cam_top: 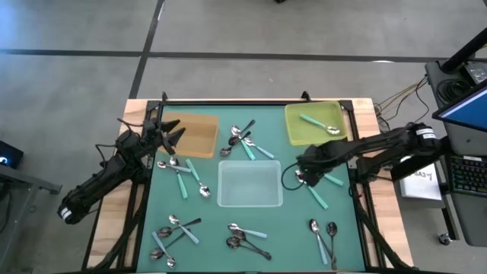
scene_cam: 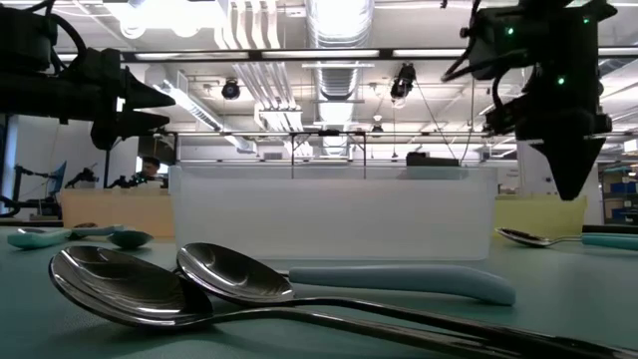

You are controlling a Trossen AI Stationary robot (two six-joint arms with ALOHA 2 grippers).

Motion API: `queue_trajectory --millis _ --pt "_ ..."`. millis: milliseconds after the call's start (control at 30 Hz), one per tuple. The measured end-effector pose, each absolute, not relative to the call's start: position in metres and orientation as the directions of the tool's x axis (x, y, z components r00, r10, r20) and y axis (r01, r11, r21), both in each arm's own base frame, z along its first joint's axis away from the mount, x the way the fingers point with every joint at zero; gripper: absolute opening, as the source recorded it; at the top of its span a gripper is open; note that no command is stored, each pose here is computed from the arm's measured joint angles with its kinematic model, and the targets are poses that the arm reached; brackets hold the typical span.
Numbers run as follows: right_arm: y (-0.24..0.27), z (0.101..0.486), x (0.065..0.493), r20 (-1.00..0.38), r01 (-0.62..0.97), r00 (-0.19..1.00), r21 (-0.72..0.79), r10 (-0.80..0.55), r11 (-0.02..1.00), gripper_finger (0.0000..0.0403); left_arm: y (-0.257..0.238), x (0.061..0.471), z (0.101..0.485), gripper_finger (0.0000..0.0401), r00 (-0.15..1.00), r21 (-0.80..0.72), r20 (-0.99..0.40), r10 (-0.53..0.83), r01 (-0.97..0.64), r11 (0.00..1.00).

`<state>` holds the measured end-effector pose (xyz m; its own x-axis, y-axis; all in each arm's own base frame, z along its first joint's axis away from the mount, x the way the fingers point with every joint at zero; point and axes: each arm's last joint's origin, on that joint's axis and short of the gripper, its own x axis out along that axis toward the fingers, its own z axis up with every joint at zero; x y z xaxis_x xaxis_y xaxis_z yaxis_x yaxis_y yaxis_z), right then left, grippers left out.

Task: Sort silverware by color (type)
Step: Put the light blue spoon into the yellow bin

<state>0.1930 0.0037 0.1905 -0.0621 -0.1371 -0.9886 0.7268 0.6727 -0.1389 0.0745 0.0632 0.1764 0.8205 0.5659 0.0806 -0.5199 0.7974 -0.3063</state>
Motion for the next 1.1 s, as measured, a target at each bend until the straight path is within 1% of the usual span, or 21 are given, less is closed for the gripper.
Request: queue_trajectory --millis 100,433,767,867,1000,1100 --pt "0.002 0.184 0.198 -0.988 0.703 -0.076 -0.15 -0.137 0.695 0.0114 0.063 0.074 0.176 0.0247 0.821 -0.306 0.081 0.566 -0.52 0.798" --pt "-0.002 0.157 0.209 -0.98 0.662 -0.172 -0.19 -0.1 0.725 0.0088 0.063 0.074 0.177 0.0247 0.82 -0.306 0.081 0.566 -0.52 0.798" --pt "-0.012 0.129 0.218 -0.957 0.586 -0.277 -0.237 -0.083 0.775 0.0086 0.063 0.074 0.176 0.0247 0.821 -0.306 0.081 0.566 -0.52 0.798" --pt "-0.017 0.123 0.219 -0.954 0.575 -0.293 -0.225 -0.059 0.787 0.0069 0.063 0.074 0.176 0.0247 0.821 -0.306 0.081 0.566 -0.52 0.797" --pt "-0.019 0.123 0.22 -0.957 0.579 -0.289 -0.2 -0.03 0.791 0.0025 0.063 0.074 0.176 0.0247 0.821 -0.306 0.081 0.566 -0.52 0.798" --pt "-0.019 0.129 0.219 -0.965 0.586 -0.26 -0.182 -0.029 0.79 0.0019 0.063 0.074 0.176 0.0247 0.82 -0.306 0.081 0.566 -0.52 0.798"
